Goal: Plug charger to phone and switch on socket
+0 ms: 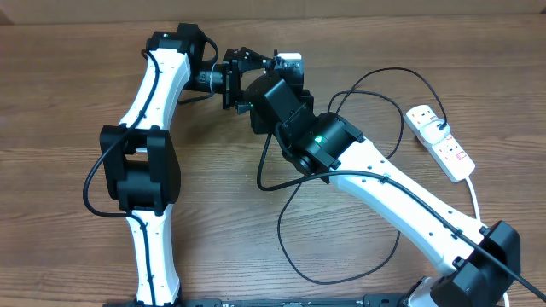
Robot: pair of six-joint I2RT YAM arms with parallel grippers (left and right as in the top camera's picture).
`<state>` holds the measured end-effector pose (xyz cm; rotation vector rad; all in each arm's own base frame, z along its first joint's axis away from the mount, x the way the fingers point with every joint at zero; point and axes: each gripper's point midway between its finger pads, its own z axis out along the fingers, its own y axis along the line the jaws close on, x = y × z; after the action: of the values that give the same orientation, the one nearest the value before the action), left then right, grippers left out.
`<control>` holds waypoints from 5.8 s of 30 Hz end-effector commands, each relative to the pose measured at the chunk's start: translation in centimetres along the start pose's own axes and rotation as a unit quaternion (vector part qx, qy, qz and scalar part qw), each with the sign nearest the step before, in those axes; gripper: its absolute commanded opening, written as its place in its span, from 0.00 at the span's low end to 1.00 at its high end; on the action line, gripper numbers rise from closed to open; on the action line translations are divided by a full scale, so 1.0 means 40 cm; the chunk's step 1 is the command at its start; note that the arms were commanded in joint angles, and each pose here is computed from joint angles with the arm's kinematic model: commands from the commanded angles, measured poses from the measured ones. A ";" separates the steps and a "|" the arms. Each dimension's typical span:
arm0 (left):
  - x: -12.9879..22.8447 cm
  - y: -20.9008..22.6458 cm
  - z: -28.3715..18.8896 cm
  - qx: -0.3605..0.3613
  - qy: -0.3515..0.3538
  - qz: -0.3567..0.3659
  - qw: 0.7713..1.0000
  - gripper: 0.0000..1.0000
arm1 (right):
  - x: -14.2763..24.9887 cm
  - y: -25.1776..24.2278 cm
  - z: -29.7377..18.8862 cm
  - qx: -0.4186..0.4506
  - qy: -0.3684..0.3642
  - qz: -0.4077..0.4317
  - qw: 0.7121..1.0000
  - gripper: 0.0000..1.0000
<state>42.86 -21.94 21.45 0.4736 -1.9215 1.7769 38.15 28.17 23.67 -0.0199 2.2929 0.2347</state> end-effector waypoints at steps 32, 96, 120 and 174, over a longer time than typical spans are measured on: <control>0.002 -0.046 -0.012 0.026 0.009 0.060 0.998 0.69 | -0.018 -0.002 -0.001 0.004 -0.014 0.005 1.000 0.34; -0.011 -0.056 -0.013 0.025 0.010 0.007 1.000 0.73 | -0.081 0.020 -0.044 -0.056 -0.026 0.649 0.758 0.04; -0.014 -0.052 -0.013 0.020 0.007 -0.023 1.000 0.44 | -0.097 -0.021 -0.046 -0.039 -0.070 0.697 0.713 0.04; -0.014 -0.052 -0.012 0.020 0.007 -0.044 0.999 0.04 | -0.106 0.008 -0.047 -0.059 -0.055 0.660 0.747 0.33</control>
<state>44.38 -21.61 22.15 0.5715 -1.8318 1.7408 39.83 27.85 25.22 1.6220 1.7517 0.9853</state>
